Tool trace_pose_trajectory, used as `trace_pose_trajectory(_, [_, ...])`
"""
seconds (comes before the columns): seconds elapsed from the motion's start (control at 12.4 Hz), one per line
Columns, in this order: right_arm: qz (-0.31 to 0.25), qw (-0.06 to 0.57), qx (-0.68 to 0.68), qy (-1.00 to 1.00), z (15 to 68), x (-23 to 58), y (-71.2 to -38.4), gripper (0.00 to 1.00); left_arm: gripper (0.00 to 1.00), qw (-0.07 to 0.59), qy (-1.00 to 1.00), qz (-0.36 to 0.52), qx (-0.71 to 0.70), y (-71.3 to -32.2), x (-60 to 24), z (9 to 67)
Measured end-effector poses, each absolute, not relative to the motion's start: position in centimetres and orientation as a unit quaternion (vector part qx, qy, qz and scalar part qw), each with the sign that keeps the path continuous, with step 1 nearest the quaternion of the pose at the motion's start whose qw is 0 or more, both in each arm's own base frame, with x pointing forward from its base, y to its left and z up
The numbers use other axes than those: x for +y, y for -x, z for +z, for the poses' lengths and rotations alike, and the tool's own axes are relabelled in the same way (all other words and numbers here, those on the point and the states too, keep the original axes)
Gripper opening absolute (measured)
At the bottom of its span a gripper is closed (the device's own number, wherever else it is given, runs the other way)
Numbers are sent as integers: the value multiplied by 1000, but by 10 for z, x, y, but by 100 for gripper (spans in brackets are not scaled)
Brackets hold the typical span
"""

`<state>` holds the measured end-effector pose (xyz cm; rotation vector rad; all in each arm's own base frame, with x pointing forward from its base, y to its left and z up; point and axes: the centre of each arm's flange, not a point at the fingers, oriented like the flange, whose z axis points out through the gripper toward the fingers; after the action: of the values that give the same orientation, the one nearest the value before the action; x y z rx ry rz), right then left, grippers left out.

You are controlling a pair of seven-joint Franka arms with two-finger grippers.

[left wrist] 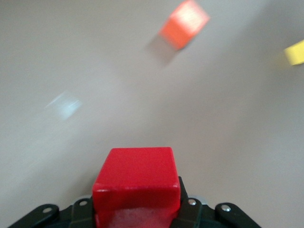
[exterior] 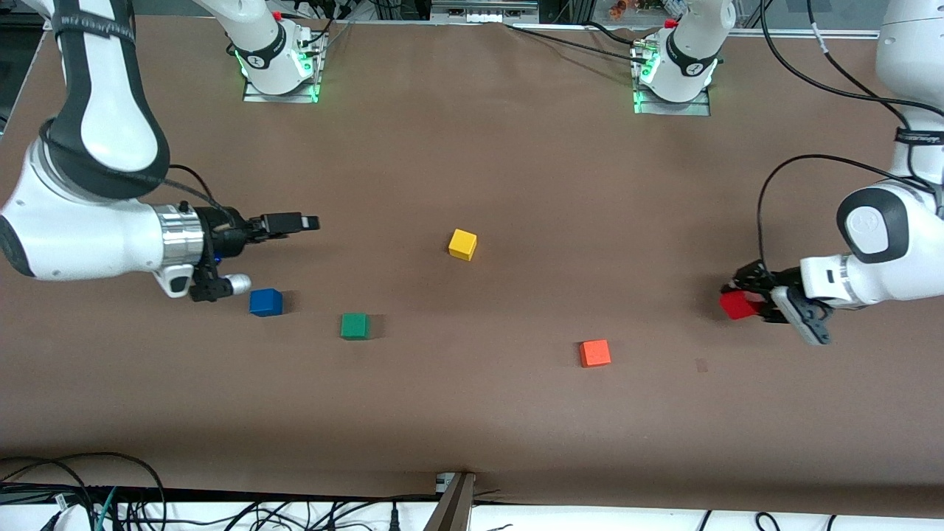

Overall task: Pass red block to right arm, stack on blue
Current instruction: 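Lift the red cube with the left gripper while the right gripper approaches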

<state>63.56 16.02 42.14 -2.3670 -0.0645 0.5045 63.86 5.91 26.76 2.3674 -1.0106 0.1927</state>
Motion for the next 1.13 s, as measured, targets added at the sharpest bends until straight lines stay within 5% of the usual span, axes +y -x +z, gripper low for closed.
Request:
trace_pose_trajectory(0.56, [210,529,32,821,345,229,-651,100,56,482,-699,266,-457,-647,-115,262])
trace_pose_trajectory(1.13, [191,602,81,771,301,311,-625,100,56,497,-631,431,-412,-628,-305,272])
